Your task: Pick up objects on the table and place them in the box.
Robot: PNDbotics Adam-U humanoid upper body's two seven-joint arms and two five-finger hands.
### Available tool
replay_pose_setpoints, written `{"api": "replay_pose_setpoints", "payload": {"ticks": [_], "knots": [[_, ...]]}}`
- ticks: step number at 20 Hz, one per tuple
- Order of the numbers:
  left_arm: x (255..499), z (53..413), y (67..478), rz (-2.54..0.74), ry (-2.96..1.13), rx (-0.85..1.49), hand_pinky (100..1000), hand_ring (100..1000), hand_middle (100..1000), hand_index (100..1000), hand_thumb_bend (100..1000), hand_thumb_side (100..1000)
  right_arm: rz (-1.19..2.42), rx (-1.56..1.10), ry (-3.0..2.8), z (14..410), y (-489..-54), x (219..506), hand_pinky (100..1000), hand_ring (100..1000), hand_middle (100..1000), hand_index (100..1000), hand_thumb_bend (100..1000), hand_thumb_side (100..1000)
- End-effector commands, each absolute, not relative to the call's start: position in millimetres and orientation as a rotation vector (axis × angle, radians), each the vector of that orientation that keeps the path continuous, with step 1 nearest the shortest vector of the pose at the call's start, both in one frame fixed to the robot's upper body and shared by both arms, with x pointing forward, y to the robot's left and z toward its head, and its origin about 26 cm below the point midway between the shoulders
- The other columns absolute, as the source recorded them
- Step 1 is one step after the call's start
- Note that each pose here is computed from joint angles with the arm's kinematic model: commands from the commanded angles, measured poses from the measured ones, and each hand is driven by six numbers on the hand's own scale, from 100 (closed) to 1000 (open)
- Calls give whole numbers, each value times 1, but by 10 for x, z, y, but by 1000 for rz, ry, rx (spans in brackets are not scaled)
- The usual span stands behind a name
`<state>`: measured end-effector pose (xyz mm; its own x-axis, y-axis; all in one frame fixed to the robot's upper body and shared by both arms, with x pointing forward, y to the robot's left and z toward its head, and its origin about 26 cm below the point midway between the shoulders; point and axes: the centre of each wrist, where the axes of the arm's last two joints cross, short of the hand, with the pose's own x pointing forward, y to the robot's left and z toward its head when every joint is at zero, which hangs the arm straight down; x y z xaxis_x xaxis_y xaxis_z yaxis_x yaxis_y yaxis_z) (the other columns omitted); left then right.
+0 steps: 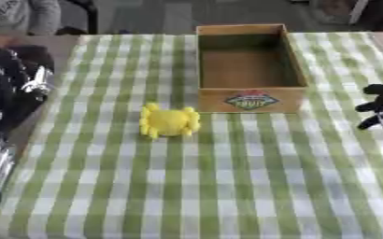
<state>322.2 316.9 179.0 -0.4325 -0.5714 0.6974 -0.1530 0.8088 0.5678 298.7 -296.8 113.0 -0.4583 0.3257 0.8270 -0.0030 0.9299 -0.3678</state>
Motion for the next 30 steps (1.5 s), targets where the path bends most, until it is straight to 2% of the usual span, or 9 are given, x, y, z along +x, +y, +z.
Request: {"api": "replay_pose_setpoints", "payload": {"ticks": [1,5,6,10,14,21,30], "knots": [[3224,2138,3228,-780,-1964,640,578,569,590,742,290,379,413,-253,-2034,1207,-3006,2982,480,662,757,798,100,607],[3304,2465,3155,-1058,-1889,680,585,574,594,742,350,342,424,-248,-2030,1202,-3002,2982,480,662,757,798,100,608],[3327,2543,3102,-1126,-1874,681,589,576,596,744,392,325,428,-246,-2028,1200,-3001,2982,480,663,757,798,100,608],[3453,2687,2834,-1341,-1814,675,593,582,599,743,477,330,439,-238,-2029,1203,-2990,2985,480,663,757,798,100,606],[3606,2586,2583,-1485,-1739,622,593,580,587,721,517,324,444,-237,-2025,1194,-2993,2981,479,662,757,798,100,604],[3925,2248,2270,-1634,-1566,572,591,577,577,701,532,284,449,-226,-2023,1189,-2979,2984,479,663,757,798,100,608],[4100,2065,2214,-1691,-1470,587,590,577,571,693,537,238,449,-224,-2020,1183,-2981,2982,479,663,757,798,100,610]]}}
